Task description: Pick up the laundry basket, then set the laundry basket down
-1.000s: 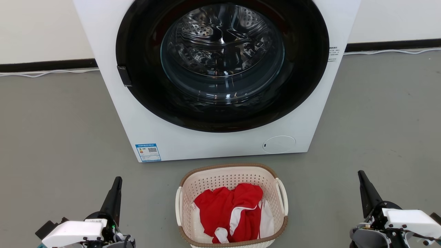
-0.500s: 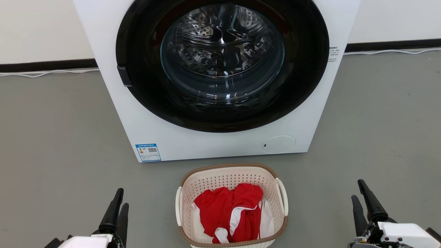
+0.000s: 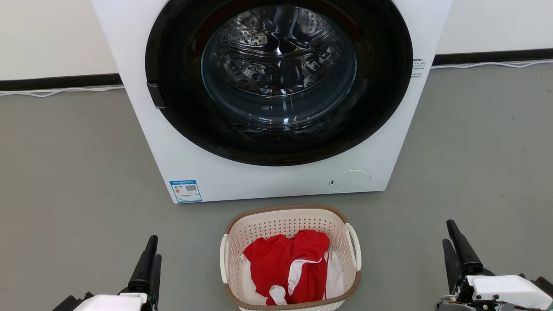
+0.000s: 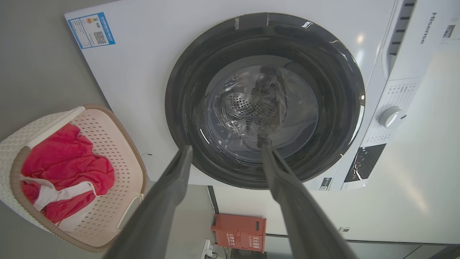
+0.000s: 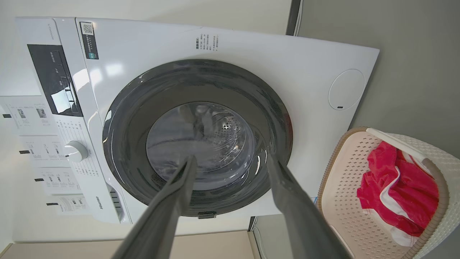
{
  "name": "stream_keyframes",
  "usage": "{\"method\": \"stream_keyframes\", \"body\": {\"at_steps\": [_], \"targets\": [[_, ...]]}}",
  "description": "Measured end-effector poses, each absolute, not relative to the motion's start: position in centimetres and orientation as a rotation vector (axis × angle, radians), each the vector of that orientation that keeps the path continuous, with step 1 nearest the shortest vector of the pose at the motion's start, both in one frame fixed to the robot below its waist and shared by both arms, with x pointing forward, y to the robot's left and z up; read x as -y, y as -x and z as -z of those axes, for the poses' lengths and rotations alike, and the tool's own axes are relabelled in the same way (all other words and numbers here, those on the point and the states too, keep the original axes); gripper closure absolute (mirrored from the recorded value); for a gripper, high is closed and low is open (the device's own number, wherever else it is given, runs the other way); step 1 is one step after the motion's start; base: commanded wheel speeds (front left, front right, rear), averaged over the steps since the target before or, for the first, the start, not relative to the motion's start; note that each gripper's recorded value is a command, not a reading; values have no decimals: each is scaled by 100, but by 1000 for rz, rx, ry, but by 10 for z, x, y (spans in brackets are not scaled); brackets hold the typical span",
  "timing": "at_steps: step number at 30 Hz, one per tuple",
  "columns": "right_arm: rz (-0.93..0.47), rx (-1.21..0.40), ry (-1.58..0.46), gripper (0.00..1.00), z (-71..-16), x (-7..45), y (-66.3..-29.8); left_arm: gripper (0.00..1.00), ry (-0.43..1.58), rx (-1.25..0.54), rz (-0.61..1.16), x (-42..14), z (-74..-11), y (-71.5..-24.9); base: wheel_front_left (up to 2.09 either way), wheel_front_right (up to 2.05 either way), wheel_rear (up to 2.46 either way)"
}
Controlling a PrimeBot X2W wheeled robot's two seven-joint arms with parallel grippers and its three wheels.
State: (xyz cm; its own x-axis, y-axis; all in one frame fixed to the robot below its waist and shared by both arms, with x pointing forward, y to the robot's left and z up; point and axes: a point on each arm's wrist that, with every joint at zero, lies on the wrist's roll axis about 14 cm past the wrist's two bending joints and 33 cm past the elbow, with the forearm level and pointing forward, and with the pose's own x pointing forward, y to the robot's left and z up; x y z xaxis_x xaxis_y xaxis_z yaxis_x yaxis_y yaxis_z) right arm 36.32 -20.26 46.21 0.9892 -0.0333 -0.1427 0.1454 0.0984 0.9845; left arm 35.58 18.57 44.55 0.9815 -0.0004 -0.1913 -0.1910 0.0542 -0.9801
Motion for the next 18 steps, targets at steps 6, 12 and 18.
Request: {"method": "stream_keyframes", "body": {"at_steps": [6,12,18], "targets": [[124,-89,-1360,0,-465,203,-364,0,1429,-163,-147,-185,-445,-356,0,0,0],[112,-89,-1228,0,-468,203,-364,0,1337,-173,-140,-183,-445,-357,0,0,0],[99,-84,-1109,0,-472,203,-364,0,1247,-176,-133,-182,-446,-358,0,0,0]]}}
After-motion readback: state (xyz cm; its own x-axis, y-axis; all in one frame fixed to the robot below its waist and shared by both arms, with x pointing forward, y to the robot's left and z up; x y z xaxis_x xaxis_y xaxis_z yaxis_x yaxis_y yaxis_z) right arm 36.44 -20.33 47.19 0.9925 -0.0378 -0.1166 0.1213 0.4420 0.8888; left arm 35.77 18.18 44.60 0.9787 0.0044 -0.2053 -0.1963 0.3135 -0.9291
